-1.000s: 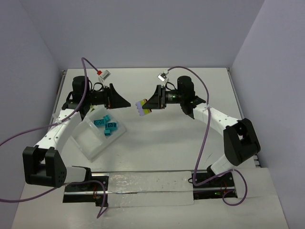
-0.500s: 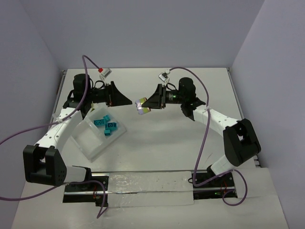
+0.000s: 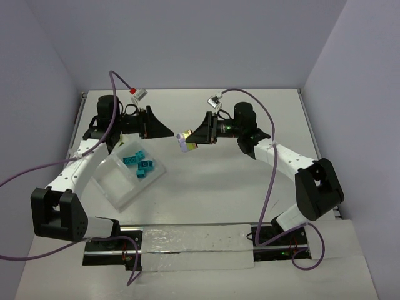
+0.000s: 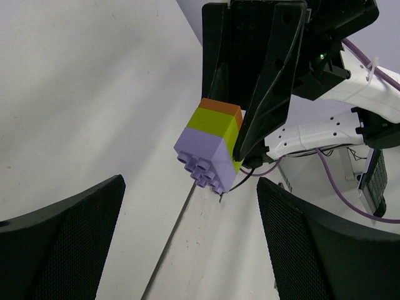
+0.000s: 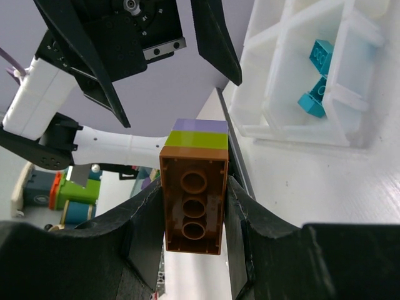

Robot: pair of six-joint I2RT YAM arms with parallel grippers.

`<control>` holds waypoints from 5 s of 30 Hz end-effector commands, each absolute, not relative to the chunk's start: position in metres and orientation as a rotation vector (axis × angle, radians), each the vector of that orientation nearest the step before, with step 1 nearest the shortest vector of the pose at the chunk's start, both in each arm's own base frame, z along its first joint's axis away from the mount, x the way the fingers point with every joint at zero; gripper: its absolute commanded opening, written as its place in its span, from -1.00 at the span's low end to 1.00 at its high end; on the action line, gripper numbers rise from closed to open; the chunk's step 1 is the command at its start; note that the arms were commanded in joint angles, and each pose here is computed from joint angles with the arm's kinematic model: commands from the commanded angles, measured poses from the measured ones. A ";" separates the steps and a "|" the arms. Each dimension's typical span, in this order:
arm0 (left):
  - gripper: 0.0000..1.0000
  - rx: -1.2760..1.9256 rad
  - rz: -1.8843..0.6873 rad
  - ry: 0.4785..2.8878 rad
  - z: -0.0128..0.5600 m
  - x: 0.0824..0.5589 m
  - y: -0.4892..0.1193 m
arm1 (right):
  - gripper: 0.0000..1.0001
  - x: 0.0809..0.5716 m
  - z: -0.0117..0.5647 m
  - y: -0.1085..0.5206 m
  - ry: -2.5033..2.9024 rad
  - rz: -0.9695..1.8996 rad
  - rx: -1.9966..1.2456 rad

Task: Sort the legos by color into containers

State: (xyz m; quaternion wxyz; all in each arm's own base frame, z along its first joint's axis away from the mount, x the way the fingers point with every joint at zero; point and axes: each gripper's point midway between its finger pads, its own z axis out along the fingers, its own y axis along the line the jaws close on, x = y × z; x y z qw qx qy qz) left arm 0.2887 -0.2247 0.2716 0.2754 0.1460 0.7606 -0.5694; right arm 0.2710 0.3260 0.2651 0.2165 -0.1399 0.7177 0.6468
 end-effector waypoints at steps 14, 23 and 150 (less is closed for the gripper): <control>0.69 0.424 -1.662 1.905 0.294 0.277 -0.237 | -1.00 0.262 0.299 0.342 1.871 1.817 -0.563; 0.51 0.441 -1.707 1.889 0.292 0.273 -0.245 | -1.00 0.259 0.311 0.345 1.832 1.856 -0.594; 0.99 -1.234 0.109 2.308 0.126 0.237 0.041 | -1.00 0.407 0.229 0.255 2.359 0.819 -0.158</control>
